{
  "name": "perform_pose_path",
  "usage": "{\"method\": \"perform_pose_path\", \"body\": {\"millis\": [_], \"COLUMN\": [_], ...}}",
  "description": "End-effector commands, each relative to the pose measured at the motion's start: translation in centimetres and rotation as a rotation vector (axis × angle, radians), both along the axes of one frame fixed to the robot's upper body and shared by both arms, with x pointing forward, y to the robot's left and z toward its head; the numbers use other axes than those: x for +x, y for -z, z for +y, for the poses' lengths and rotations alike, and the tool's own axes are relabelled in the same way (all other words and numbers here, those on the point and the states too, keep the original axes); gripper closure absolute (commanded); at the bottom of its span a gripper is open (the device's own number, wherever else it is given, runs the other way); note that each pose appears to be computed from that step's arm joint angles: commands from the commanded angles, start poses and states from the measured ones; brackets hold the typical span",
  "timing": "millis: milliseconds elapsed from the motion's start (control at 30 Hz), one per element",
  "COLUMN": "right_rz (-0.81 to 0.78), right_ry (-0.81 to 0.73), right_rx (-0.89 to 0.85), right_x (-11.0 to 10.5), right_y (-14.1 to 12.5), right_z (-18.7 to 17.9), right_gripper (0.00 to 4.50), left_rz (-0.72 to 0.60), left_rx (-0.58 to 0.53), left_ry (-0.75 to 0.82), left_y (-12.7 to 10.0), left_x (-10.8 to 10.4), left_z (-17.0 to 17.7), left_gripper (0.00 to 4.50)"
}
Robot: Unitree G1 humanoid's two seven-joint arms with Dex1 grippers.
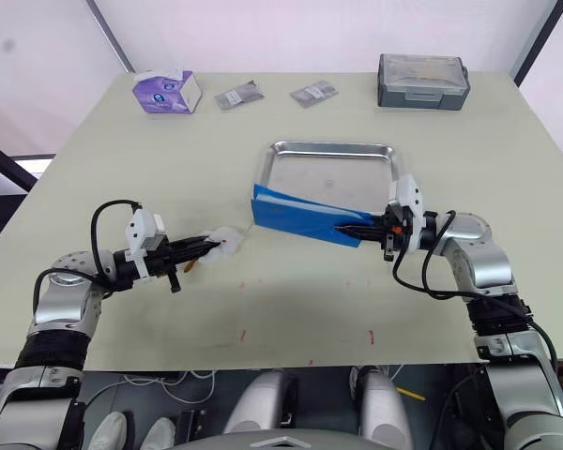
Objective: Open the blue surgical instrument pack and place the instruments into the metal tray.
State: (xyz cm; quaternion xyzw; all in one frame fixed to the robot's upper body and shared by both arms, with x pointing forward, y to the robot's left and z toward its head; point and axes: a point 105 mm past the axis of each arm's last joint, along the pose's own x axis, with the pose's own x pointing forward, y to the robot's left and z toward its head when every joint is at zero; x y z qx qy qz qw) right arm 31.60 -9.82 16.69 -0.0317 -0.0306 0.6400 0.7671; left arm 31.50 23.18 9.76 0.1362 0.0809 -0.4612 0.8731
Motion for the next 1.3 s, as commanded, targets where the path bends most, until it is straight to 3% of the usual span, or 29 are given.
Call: {"method": "perform_pose_path", "body": {"millis": [33, 333, 467, 800, 900, 1000, 1133, 1167, 1300], "right_rz": [-0.049, -0.06, -0.136, -0.174, -0.179, -0.18, -0.181, -0.181, -0.182], "right_ry": [-0.026, -0.019, -0.031, -0.047, -0.049, -0.05, -0.05, -0.05, -0.049], "right_rx": [0.151, 0.115, -0.023, -0.073, -0.084, -0.083, -0.086, -0.087, -0.09], "right_x": [-0.8, -0.8, -0.8, -0.8, -0.8, -0.8, -0.8, -0.8, -0.8], "right_y": [-4.0, -4.1, -2.4, -1.3, -1.1, -1.0, -0.8, -0.8, -0.7], "right_z": [0.3, 0.4, 0.4, 0.6, 0.5, 0.5, 0.6, 0.6, 0.6], "right_gripper": [4.5, 4.5, 4.5, 4.5, 4.5, 4.5, 4.5, 4.5, 4.5], "left_rz": [0.133, 0.129, 0.097, 0.027, 0.046, 0.068, 0.064, 0.06, 0.036], "left_rx": [0.04, 0.039, -0.004, -0.054, -0.039, -0.018, 0.003, 0.006, 0.006], "left_ry": [0.023, 0.023, 0.026, -0.009, -0.017, -0.017, -0.036, -0.022, -0.008], "left_y": [3.5, 3.6, 2.8, 0.0, -0.5, -0.9, -1.9, -2.4, -4.2], "left_x": [-1.1, -1.2, -1.1, -0.4, -0.5, -0.6, -0.5, -0.7, -0.8], "left_z": [-0.7, -0.8, -0.9, 0.5, 1.2, 1.9, 2.9, 3.1, 3.7], "left_gripper": [4.47, 4.47, 4.47, 4.47, 3.48, 2.0, 0.36, 0.07, 0.07]}}
